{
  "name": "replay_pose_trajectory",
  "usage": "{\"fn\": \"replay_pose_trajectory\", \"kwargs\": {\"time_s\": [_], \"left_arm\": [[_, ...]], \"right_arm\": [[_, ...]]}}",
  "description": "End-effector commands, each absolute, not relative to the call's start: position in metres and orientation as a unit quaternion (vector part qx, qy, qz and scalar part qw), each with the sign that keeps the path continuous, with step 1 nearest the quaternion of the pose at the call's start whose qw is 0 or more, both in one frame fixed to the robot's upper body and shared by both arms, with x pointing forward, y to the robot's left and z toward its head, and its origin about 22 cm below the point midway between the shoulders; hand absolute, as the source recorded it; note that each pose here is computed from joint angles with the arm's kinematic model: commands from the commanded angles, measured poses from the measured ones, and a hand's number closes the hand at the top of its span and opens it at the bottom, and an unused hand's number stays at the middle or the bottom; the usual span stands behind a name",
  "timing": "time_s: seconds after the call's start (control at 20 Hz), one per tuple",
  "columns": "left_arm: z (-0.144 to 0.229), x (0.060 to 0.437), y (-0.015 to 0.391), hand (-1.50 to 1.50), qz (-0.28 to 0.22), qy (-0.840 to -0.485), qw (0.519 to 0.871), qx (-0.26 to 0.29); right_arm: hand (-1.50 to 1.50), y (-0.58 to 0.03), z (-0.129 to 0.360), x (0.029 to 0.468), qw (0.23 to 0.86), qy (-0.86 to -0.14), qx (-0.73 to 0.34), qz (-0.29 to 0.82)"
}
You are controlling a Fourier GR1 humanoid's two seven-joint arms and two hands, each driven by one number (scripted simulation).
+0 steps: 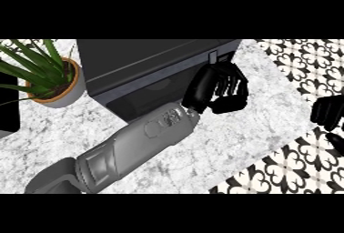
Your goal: Pick up the milk, place it into the microwave and close the microwave
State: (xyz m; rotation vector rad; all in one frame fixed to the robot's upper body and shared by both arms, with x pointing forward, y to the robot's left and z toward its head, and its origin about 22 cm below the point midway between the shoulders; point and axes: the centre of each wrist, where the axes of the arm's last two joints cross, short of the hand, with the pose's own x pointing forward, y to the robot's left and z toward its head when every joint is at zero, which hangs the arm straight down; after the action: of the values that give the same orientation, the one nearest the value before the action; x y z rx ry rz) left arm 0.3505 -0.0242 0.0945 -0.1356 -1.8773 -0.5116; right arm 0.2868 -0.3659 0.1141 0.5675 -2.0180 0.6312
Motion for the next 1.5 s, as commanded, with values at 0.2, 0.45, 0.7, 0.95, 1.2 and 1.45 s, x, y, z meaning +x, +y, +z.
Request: {"fn": "replay_pose_trajectory", "kwargs": {"time_s": [0.2,0.45,0.7,0.95,1.2,1.45], "left_arm": [[0.108,0.354,-0.036,1.50,-0.217,-0.800,0.556,-0.062],[0.103,0.354,-0.034,1.50,-0.206,-0.799,0.562,-0.053],[0.105,0.353,-0.035,1.50,-0.198,-0.803,0.561,-0.048],[0.113,0.358,-0.036,1.50,-0.188,-0.809,0.556,-0.046],[0.120,0.365,-0.037,1.50,-0.192,-0.808,0.555,-0.045],[0.113,0.373,-0.017,1.50,-0.044,-0.712,0.695,-0.091]], "right_arm": [[1.50,-0.336,0.135,0.288,0.400,-0.797,0.317,0.322],[1.50,-0.326,0.139,0.282,0.397,-0.787,0.331,0.337],[1.50,-0.315,0.144,0.278,0.388,-0.780,0.345,0.349],[1.50,-0.307,0.149,0.273,0.379,-0.778,0.355,0.353],[1.50,-0.302,0.152,0.268,0.374,-0.776,0.363,0.356],[1.50,-0.293,0.139,0.256,0.421,-0.714,0.384,0.407]]}}
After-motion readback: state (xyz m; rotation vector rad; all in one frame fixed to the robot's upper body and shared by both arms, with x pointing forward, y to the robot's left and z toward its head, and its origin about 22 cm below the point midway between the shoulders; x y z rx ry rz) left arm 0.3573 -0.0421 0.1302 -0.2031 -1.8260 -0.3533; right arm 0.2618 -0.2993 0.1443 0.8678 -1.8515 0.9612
